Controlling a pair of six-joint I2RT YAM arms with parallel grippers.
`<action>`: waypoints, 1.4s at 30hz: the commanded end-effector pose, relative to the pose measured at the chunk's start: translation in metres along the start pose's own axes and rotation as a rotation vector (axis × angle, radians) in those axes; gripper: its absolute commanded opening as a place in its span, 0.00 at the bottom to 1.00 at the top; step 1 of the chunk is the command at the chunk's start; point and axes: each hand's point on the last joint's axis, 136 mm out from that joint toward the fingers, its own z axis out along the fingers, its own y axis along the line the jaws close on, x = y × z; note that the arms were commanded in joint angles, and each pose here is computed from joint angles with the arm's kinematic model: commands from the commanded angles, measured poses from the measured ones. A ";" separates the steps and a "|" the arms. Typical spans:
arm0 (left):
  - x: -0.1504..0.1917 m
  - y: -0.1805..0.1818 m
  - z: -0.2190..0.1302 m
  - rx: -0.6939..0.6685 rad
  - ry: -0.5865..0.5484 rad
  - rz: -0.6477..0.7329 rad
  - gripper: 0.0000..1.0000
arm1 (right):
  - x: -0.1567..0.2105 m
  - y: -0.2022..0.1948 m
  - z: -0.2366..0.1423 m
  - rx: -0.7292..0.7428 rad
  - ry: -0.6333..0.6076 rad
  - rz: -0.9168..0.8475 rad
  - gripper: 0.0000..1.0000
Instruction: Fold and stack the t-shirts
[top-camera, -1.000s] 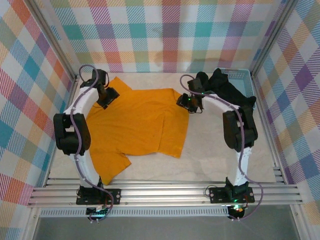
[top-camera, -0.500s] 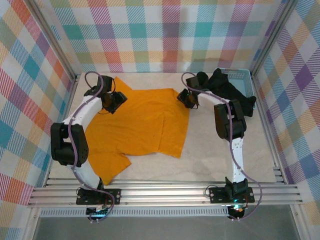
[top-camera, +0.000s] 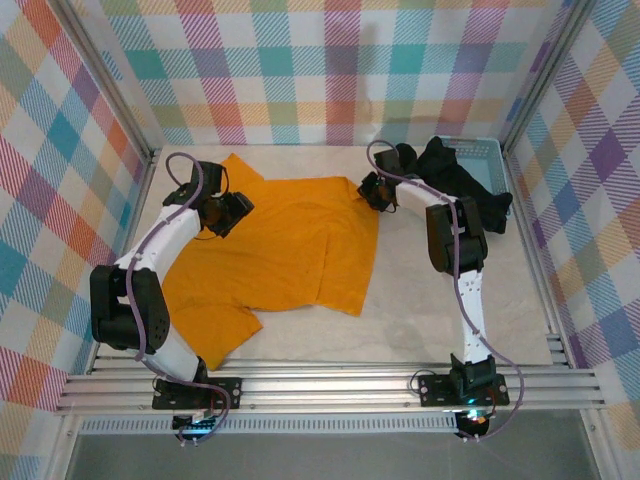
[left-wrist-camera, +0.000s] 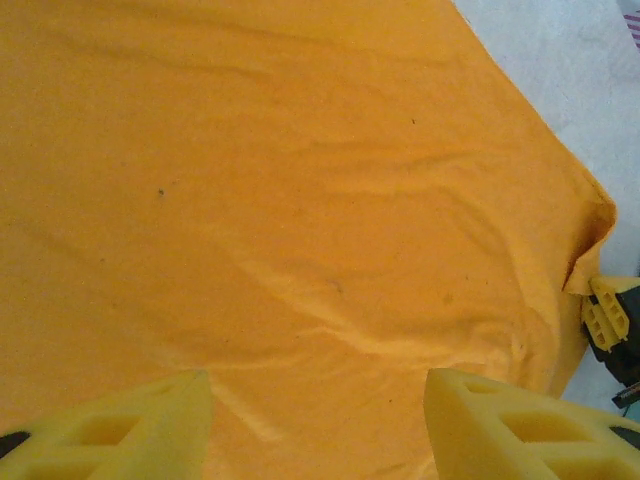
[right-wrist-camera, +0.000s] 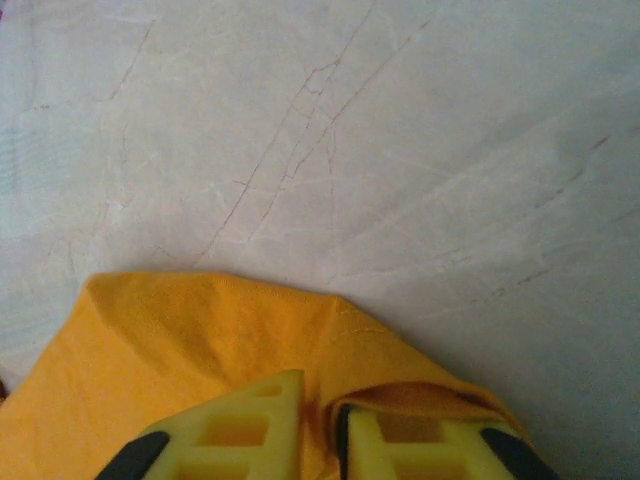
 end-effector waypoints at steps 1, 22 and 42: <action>0.003 -0.005 -0.008 0.020 -0.002 0.025 0.58 | -0.010 0.016 -0.007 -0.035 -0.023 0.027 0.07; 0.004 0.002 0.012 -0.025 0.040 0.054 0.57 | -0.120 0.046 -0.010 -0.279 -0.105 0.479 0.38; 0.166 -0.014 0.103 -0.090 0.357 0.099 0.55 | -0.035 0.043 -0.005 -0.092 0.016 0.214 0.58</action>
